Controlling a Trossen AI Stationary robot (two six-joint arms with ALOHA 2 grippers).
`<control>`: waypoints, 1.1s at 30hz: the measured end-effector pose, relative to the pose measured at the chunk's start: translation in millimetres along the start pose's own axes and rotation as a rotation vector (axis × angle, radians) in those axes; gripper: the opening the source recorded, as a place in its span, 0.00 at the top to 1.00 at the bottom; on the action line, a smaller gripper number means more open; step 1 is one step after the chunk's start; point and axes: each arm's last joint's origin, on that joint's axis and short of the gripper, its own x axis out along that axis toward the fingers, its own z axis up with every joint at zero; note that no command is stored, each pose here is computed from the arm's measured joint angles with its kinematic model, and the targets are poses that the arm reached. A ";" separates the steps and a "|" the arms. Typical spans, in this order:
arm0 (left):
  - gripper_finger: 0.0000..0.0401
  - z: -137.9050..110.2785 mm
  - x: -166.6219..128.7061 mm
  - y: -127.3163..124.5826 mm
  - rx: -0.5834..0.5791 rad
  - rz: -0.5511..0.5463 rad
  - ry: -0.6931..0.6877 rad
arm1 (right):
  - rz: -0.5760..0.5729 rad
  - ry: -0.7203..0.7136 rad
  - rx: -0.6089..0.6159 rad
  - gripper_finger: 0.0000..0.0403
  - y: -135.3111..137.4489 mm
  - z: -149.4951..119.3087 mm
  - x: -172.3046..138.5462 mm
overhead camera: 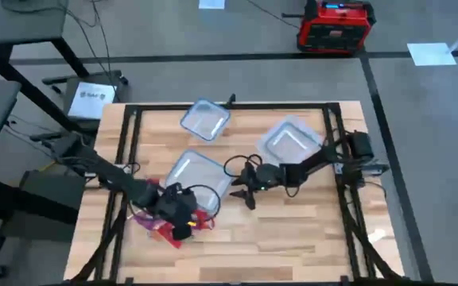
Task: Sort candy
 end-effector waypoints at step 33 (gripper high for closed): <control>1.00 31.2 -6.8 34.7 0.022 0.100 0.077 | 0.094 0.062 0.015 0.53 10.2 -5.3 -2.4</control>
